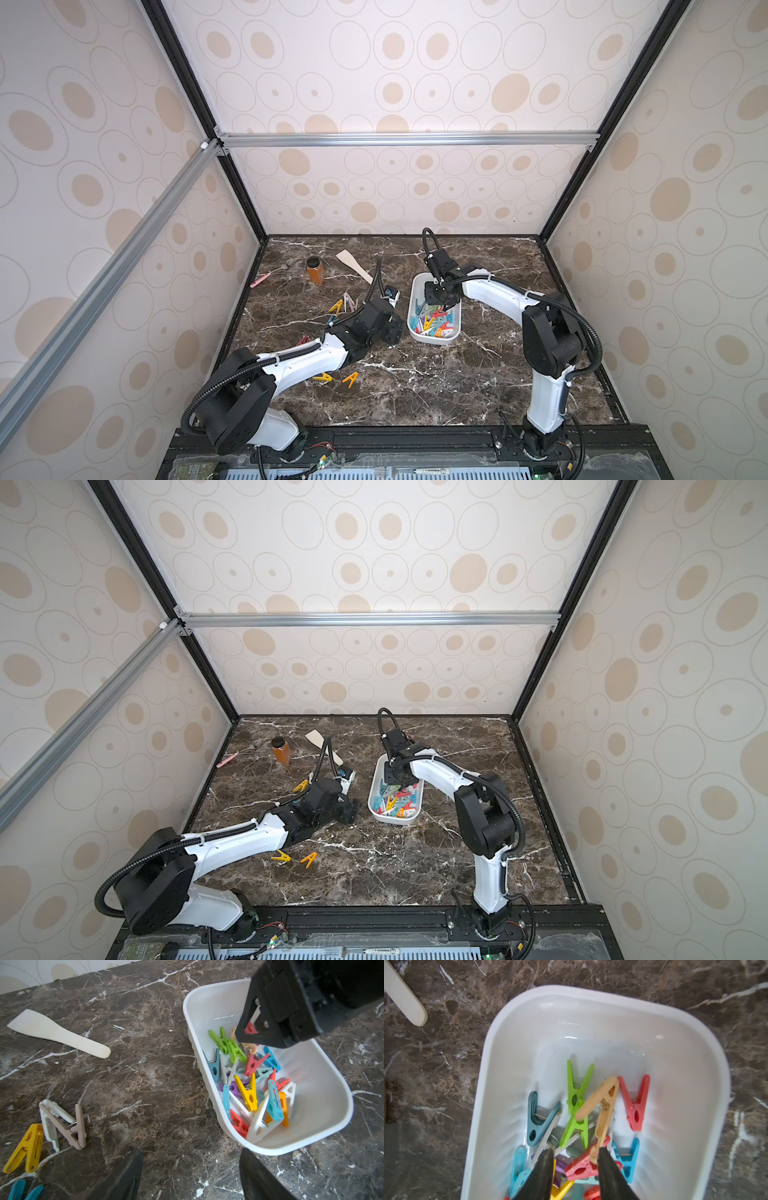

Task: Put the clothespins into the storage box
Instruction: Place the clothespin in the storage box, then pick up the clothespin from the center of the board.

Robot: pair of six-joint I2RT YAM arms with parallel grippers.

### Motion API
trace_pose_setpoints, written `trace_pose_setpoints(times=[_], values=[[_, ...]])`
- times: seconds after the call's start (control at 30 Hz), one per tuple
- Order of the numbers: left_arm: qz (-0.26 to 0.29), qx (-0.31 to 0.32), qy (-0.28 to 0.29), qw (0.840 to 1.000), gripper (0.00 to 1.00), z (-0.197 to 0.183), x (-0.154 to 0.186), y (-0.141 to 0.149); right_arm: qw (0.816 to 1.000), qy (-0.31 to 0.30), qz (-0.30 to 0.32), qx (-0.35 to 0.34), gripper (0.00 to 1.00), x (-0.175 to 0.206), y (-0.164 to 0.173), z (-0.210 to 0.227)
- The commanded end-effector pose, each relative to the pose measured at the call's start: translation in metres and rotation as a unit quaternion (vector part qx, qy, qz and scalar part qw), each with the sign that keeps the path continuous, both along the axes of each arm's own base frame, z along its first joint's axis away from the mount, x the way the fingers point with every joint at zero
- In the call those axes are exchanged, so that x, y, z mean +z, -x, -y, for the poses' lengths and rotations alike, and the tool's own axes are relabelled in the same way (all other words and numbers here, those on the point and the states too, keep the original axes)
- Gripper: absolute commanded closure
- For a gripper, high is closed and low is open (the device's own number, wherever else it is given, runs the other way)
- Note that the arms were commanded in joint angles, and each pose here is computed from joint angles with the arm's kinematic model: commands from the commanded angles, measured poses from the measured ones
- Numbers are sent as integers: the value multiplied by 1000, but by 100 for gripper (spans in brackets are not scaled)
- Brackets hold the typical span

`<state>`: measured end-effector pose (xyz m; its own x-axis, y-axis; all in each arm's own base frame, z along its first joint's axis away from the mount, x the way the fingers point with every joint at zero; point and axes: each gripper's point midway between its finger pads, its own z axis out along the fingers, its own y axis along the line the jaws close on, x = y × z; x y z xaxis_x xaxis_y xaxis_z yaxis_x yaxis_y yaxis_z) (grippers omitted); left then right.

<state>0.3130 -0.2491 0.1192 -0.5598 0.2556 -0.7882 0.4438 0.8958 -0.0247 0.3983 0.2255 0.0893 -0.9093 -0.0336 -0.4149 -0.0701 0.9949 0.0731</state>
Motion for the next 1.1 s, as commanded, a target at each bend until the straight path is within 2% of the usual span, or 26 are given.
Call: trace_pose_setpoints(times=[0.0,0.1,0.23,0.3,0.4,0.5,0.6,0.93,1.07], values=[[34,28,-17,999,27,-14,26,-13,998,22,30,47,60,37,24,-19],[37,81,1,996,27,-53,37,-22,990,2,37,134,60,47,61,-64],[25,155,70,985,27,-115,40,-28,968,-48,12,247,62,36,117,-121],[19,198,83,977,26,-146,36,-28,945,-65,-11,319,62,22,153,-155],[0,258,94,962,26,-184,27,-26,913,-31,-28,405,62,-4,190,-186],[-16,310,121,943,26,-213,21,-23,893,-25,-26,449,59,-17,204,-205],[-25,330,140,933,26,-226,16,-22,873,-16,-15,488,57,-25,208,-222],[-43,354,133,925,26,-245,0,-18,820,-5,-9,572,55,-41,223,-260],[-43,360,128,923,26,-252,-1,-18,807,-12,-17,590,55,-45,230,-269]])
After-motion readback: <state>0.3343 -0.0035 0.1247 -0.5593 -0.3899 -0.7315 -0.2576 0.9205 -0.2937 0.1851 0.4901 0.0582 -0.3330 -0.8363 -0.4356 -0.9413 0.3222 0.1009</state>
